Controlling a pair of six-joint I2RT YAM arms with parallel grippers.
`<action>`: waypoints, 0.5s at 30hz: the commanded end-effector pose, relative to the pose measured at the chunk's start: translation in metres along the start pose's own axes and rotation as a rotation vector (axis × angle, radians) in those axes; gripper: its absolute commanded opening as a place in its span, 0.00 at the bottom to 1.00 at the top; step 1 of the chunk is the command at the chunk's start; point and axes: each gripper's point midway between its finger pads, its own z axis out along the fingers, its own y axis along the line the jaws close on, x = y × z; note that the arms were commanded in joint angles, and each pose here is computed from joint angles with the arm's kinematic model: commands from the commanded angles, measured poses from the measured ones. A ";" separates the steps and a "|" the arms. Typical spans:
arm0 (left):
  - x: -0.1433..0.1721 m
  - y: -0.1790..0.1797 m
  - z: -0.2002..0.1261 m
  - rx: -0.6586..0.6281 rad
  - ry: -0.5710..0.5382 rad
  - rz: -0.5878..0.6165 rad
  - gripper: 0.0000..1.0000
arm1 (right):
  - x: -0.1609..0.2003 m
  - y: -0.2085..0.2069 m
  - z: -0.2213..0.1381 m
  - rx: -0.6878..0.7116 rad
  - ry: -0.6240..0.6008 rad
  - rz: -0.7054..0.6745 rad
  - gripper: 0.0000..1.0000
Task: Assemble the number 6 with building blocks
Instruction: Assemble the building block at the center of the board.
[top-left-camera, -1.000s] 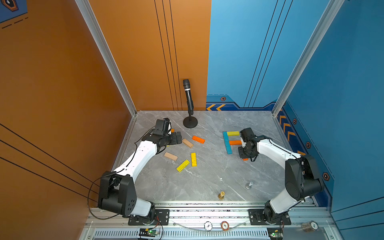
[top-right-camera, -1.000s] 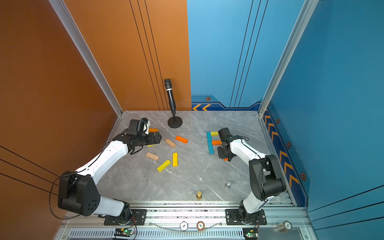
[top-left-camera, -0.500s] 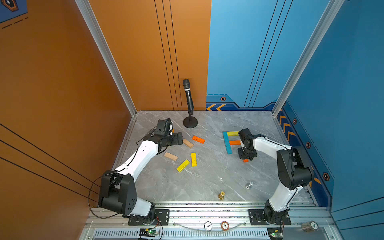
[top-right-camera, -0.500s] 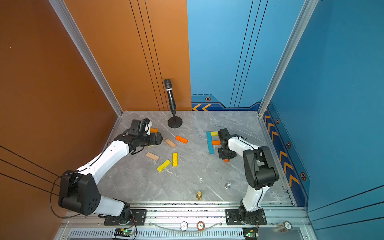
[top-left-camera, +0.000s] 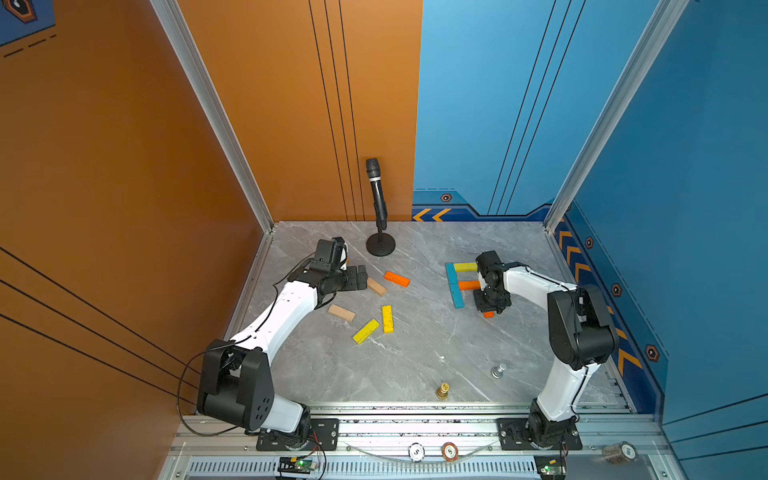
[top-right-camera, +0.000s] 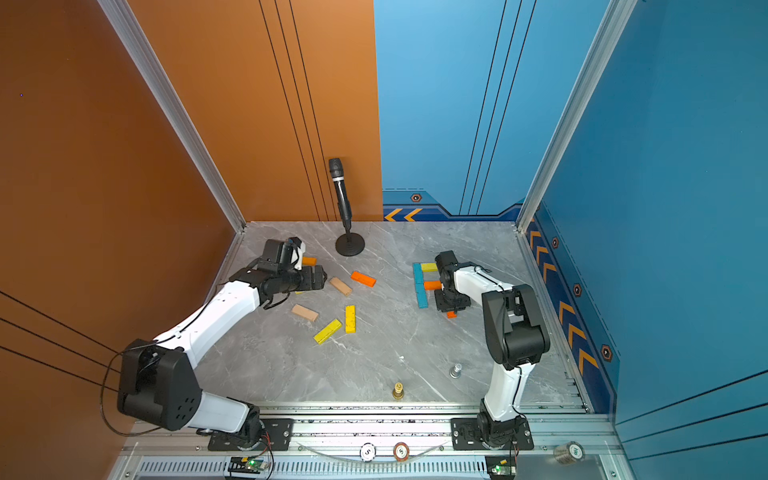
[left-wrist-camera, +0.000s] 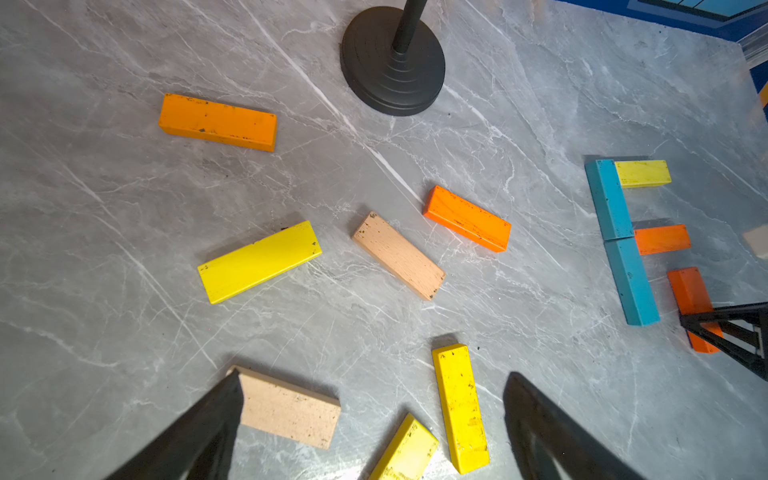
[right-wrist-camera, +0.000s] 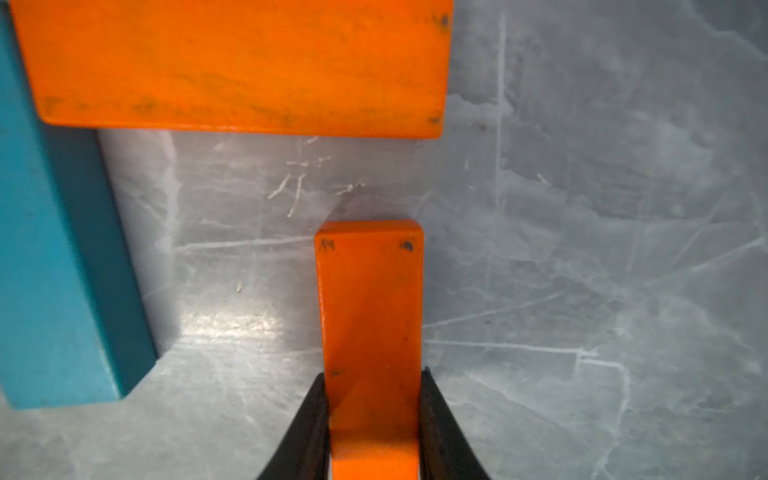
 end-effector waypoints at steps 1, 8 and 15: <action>-0.004 -0.003 0.001 0.003 -0.003 0.020 0.98 | 0.005 0.002 0.002 -0.021 0.048 -0.013 0.33; -0.004 -0.004 0.001 0.005 -0.003 0.020 0.98 | 0.002 0.005 0.003 -0.029 0.057 -0.004 0.36; -0.005 -0.004 -0.001 0.006 -0.008 0.020 0.98 | 0.004 0.005 0.004 -0.025 0.074 -0.006 0.41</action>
